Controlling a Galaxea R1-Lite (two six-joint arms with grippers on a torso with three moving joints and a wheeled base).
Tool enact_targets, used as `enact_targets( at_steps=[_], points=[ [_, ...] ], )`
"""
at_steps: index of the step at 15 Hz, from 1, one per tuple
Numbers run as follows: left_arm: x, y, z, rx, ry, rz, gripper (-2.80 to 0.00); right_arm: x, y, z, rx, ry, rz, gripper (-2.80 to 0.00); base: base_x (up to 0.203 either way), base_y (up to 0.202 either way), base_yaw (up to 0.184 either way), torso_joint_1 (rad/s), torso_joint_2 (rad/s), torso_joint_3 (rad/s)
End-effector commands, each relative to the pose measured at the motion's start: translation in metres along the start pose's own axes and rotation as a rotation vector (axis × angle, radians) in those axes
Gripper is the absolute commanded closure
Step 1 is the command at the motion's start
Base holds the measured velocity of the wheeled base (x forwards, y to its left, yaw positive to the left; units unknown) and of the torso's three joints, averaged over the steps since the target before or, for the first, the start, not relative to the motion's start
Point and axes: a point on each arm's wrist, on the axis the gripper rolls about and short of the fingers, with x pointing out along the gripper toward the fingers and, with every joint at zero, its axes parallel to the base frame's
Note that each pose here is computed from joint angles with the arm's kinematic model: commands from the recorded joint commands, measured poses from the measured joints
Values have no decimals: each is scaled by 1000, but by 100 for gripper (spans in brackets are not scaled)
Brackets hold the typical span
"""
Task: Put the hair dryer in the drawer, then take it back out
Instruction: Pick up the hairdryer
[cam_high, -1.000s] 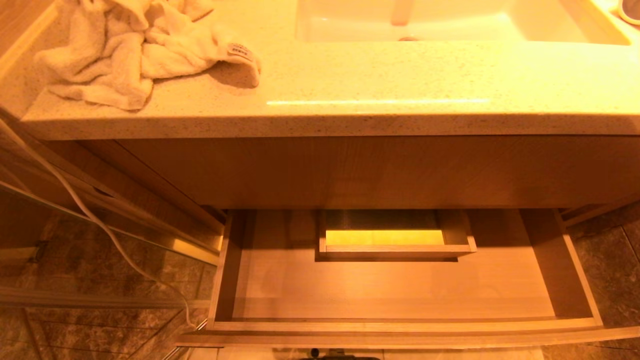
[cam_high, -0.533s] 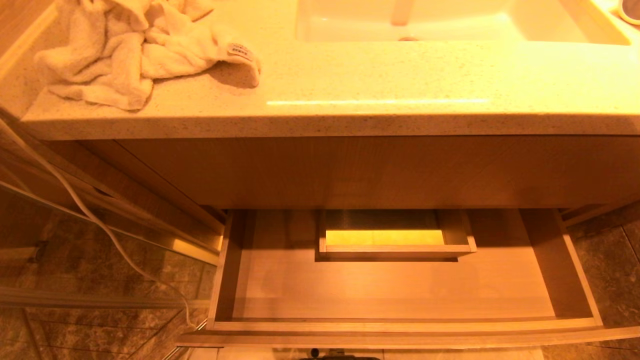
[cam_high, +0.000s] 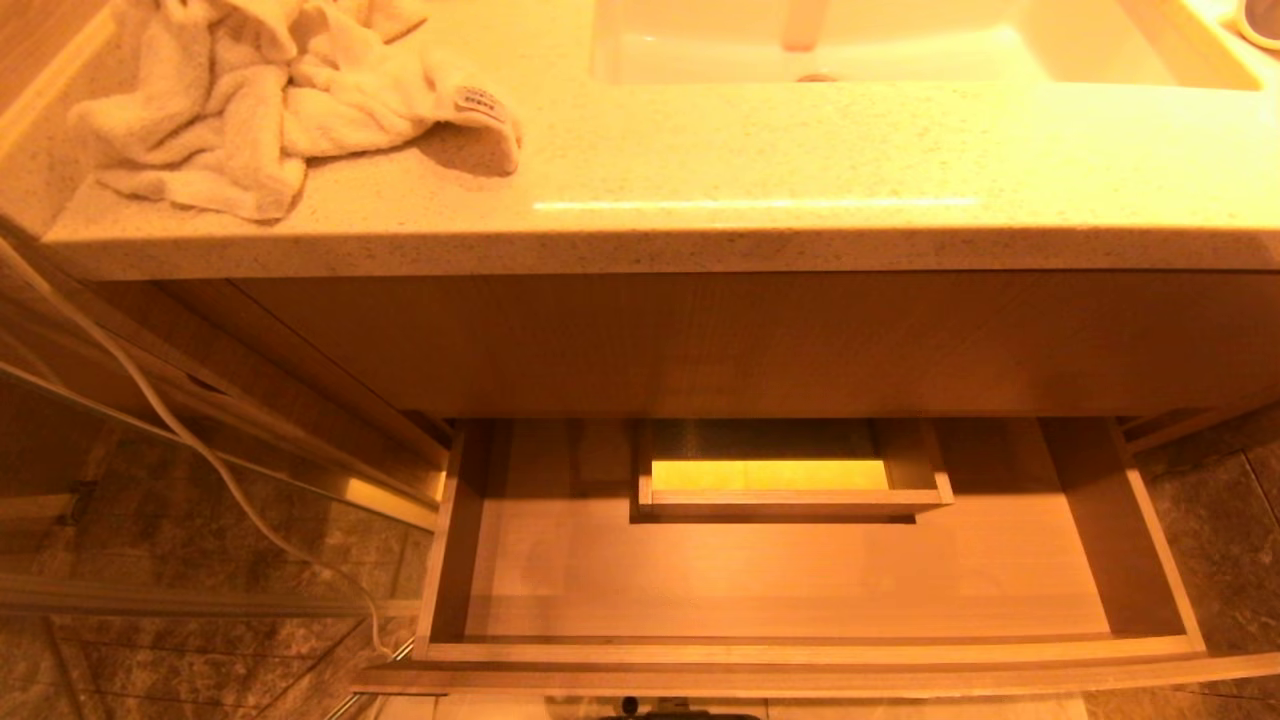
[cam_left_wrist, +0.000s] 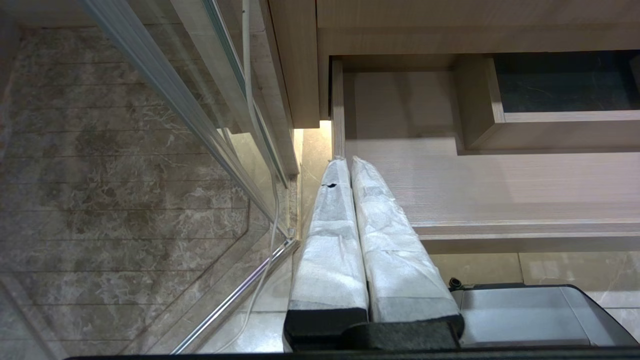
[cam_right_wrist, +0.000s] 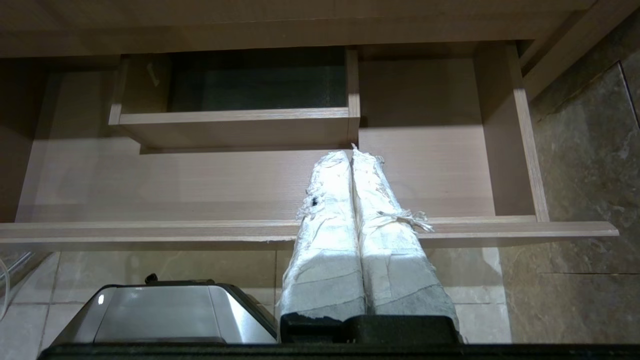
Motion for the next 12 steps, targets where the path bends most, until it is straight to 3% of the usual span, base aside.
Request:
enact_targets(
  at_steps=[1, 12],
  points=[
    [0, 0, 0, 0, -2, 0, 0, 0, 0, 0, 0, 0, 0, 0, 0, 0, 0, 0, 0, 0],
    [0, 0, 0, 0, -2, 0, 0, 0, 0, 0, 0, 0, 0, 0, 0, 0, 0, 0, 0, 0]
  ],
)
